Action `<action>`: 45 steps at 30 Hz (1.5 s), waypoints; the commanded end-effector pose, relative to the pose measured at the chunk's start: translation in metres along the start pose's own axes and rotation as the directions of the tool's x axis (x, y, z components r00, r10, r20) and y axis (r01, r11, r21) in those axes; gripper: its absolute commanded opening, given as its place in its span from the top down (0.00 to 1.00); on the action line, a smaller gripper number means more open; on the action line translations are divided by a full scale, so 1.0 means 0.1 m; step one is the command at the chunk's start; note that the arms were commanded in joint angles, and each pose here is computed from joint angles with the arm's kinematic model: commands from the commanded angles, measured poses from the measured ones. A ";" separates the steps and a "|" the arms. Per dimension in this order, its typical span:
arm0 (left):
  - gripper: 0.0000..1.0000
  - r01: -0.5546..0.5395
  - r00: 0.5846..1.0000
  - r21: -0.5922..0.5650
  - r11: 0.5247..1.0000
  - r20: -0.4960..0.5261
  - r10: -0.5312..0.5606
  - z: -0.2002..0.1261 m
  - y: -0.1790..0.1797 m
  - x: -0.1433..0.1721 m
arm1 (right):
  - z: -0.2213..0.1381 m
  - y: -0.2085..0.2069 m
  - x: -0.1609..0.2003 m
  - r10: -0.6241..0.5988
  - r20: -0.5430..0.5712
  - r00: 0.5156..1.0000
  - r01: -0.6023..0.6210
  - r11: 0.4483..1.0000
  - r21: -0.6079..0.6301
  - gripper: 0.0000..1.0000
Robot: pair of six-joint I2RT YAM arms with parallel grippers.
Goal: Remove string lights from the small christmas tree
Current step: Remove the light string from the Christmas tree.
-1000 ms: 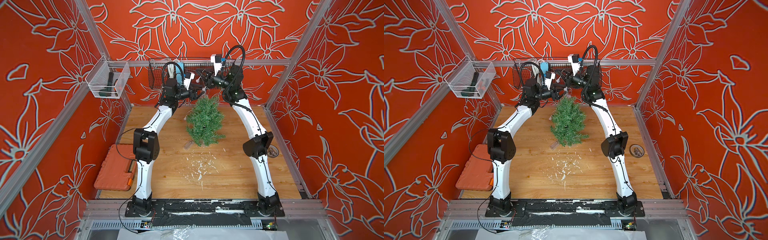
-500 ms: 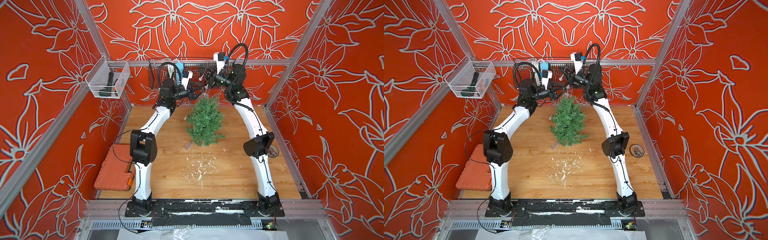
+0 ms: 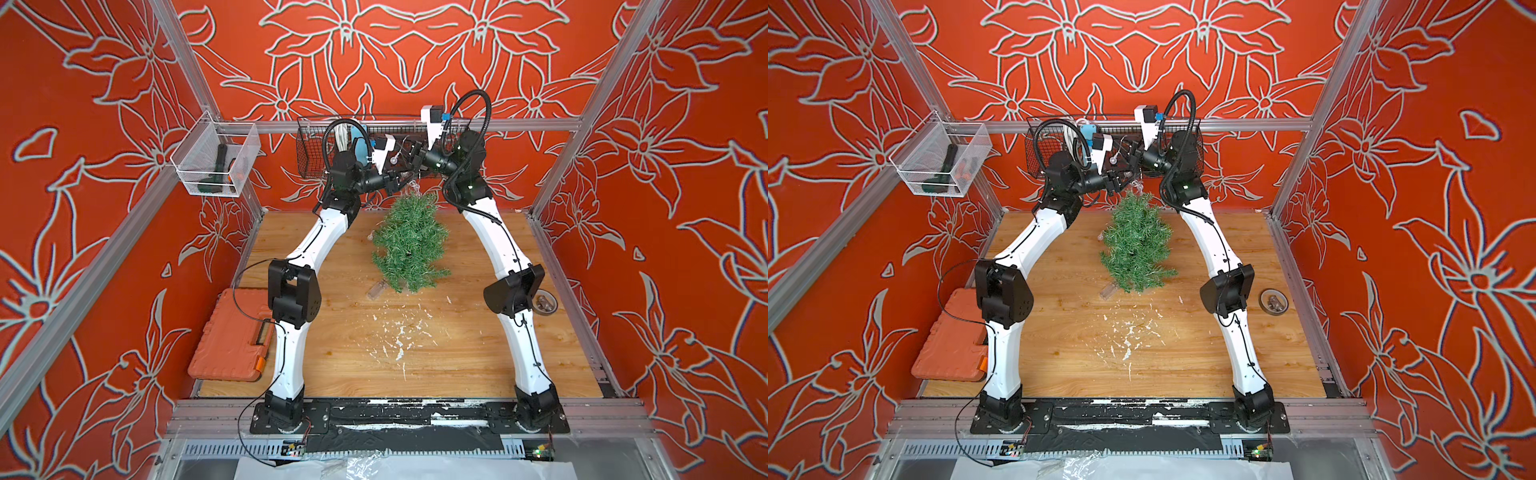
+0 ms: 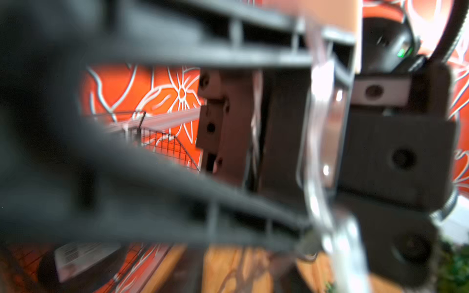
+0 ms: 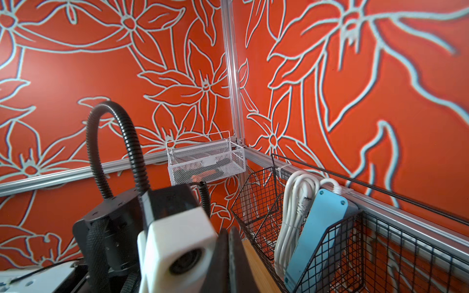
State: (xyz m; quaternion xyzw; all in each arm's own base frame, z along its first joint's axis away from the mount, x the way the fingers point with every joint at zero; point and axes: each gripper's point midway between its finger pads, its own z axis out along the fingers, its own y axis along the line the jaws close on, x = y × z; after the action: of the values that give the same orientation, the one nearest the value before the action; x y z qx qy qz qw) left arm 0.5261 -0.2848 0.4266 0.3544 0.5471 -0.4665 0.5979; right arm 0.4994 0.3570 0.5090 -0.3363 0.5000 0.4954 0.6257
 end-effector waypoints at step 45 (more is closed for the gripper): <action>1.00 0.003 0.927 -0.923 0.384 0.146 0.345 -2.49 -0.26 -1.88 | -1.40 0.87 -0.44 -0.038 -0.038 0.999 0.048 0.954 0.297 0.42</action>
State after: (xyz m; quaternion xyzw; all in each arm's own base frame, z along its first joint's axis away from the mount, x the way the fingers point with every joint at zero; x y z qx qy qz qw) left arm 0.4514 -0.0449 0.5604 -0.0313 0.5861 -0.1094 0.8022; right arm 0.3991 0.2499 0.4950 -0.2541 0.5963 0.4003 0.6478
